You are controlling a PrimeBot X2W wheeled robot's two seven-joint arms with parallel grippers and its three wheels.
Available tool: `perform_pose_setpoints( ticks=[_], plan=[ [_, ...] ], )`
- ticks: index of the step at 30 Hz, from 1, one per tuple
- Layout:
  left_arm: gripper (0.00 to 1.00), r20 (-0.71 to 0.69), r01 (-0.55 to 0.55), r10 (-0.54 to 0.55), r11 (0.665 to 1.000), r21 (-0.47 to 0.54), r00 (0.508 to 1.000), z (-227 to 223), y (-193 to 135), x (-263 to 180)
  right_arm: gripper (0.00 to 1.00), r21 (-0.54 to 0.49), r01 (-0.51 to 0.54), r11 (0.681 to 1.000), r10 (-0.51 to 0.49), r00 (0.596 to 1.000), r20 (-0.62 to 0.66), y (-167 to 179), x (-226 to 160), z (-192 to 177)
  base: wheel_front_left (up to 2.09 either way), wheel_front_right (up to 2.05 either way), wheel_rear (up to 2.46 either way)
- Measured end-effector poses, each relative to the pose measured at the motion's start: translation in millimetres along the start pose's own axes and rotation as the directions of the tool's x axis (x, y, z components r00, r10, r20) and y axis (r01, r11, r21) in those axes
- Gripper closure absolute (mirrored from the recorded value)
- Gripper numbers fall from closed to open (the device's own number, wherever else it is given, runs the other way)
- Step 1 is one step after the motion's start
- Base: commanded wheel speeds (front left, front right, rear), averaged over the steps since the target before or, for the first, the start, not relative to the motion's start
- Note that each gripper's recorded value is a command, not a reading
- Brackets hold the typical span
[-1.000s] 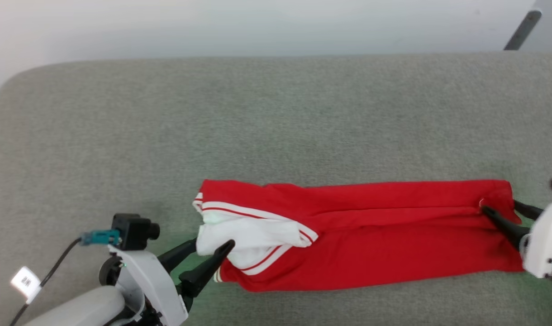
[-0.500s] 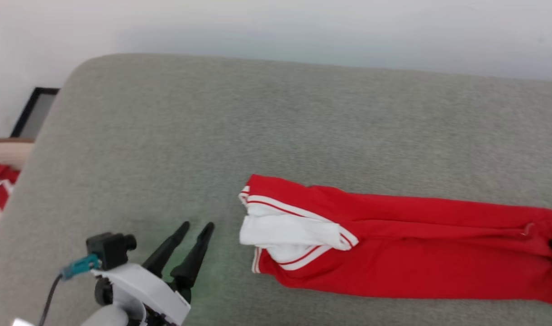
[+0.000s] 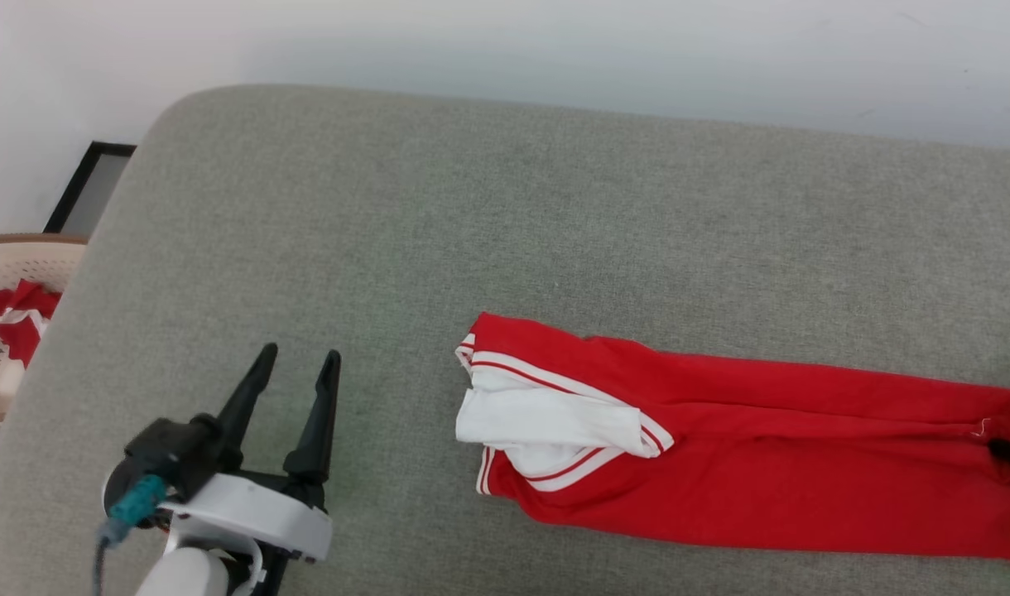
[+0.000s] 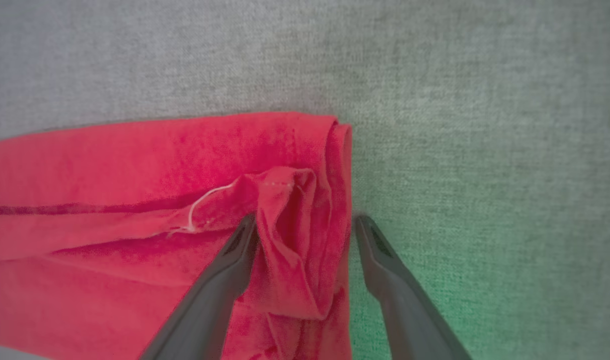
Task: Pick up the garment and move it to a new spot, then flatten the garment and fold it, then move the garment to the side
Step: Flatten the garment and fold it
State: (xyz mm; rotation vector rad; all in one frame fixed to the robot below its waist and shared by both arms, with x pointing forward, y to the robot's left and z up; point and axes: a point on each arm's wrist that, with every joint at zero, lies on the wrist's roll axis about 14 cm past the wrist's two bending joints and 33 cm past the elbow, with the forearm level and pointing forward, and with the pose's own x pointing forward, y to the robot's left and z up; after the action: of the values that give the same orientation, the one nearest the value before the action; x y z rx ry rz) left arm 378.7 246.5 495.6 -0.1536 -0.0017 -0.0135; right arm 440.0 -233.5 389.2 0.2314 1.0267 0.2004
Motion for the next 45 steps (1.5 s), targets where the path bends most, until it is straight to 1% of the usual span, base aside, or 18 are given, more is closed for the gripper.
perform_pose_setpoints(
  ticks=[3,8,9,10,11,12,13,19,24,28,31,33,35,37,39,41,43,45],
  plan=[
    [0.0,0.013,-0.011,0.01,0.997,0.081,1.0,2,1,2,0.0,-0.005,0.013,1.0,-0.013,1.0,-0.028,1,5,0,0.0,0.0,0.0],
    [0.0,-0.019,-0.032,0.034,0.996,0.079,0.999,-14,0,0,0.0,-0.019,0.031,0.999,-0.033,0.997,-0.07,3,14,-3,0.0,0.0,0.0],
    [0.0,-0.026,-0.039,0.041,0.996,0.079,0.999,-17,1,0,0.27,-0.025,0.031,0.999,-0.033,0.997,-0.076,4,16,-4,0.0,0.0,0.0],
    [0.0,-0.032,-0.042,0.045,0.995,0.085,0.998,-19,2,0,0.58,-0.028,0.034,0.999,-0.036,0.996,-0.077,4,17,-4,0.0,0.0,0.0],
    [0.0,-0.037,-0.046,0.049,0.996,0.082,0.998,-21,3,0,0.73,-0.031,0.035,0.999,-0.037,0.997,-0.075,5,17,-3,0.0,0.0,0.0],
    [0.0,-0.039,-0.05,0.053,0.996,0.079,0.998,-23,3,0,0.91,-0.03,0.034,0.999,-0.036,0.997,-0.068,6,18,-2,0.0,0.0,0.0],
    [0.0,-0.041,-0.053,0.057,0.996,0.078,0.998,-24,3,1,1.0,-0.026,0.031,0.999,-0.032,0.998,-0.058,7,18,-2,0.0,0.0,0.0],
    [0.0,-0.052,-0.034,0.039,0.995,0.096,0.998,-27,-1,1,1.0,0.004,0.0,1.0,0.0,1.0,0.017,18,16,3,0.0,0.0,0.0],
    [0.0,-0.033,-0.017,0.021,0.994,0.105,0.999,-22,-4,7,1.0,0.054,0.01,0.998,-0.016,0.994,0.106,6,2,11,0.0,0.0,0.0],
    [0.0,-0.024,0.006,-0.004,0.994,0.107,1.0,-21,-12,13,1.0,0.103,0.079,0.991,-0.098,0.975,0.198,-28,-21,22,0.0,0.0,0.0],
    [0.0,-0.015,0.027,-0.026,0.993,0.119,1.0,-19,-18,19,1.0,0.14,0.162,0.977,-0.195,0.944,0.265,-64,-48,33,0.0,0.0,0.0],
    [0.0,-0.006,0.045,-0.045,0.991,0.126,0.999,-16,-23,24,1.0,0.169,0.23,0.958,-0.272,0.915,0.297,-92,-68,37,0.0,0.0,0.0],
    [0.0,-0.004,0.058,-0.058,0.99,0.125,0.998,-16,-27,29,1.0,0.189,0.307,0.933,-0.354,0.879,0.318,-120,-90,40,0.0,0.0,0.0],
    [0.0,0.0,0.075,-0.075,0.989,0.128,0.997,-16,-32,33,1.0,0.2,0.37,0.907,-0.418,0.847,0.329,-140,-107,43,0.0,0.0,0.0],
    [0.0,0.003,0.086,-0.088,0.988,0.124,0.996,-16,-36,36,1.0,0.206,0.403,0.892,-0.451,0.826,0.338,-149,-116,47,0.0,0.0,0.0],
    [0.0,0.003,0.095,-0.096,0.988,0.124,0.995,-16,-38,38,1.0,0.213,0.409,0.888,-0.46,0.817,0.349,-152,-120,51,0.0,0.0,0.0],
    [0.0,0.004,0.104,-0.105,0.987,0.123,0.994,-16,-42,38,1.0,0.207,0.394,0.895,-0.445,0.821,0.359,-145,-119,54,0.0,0.0,0.0],
    [0.0,0.009,0.108,-0.11,0.988,0.113,0.994,-15,-44,37,1.0,0.165,0.379,0.911,-0.413,0.838,0.356,-132,-112,55,0.0,0.0,0.0]
  ],
)
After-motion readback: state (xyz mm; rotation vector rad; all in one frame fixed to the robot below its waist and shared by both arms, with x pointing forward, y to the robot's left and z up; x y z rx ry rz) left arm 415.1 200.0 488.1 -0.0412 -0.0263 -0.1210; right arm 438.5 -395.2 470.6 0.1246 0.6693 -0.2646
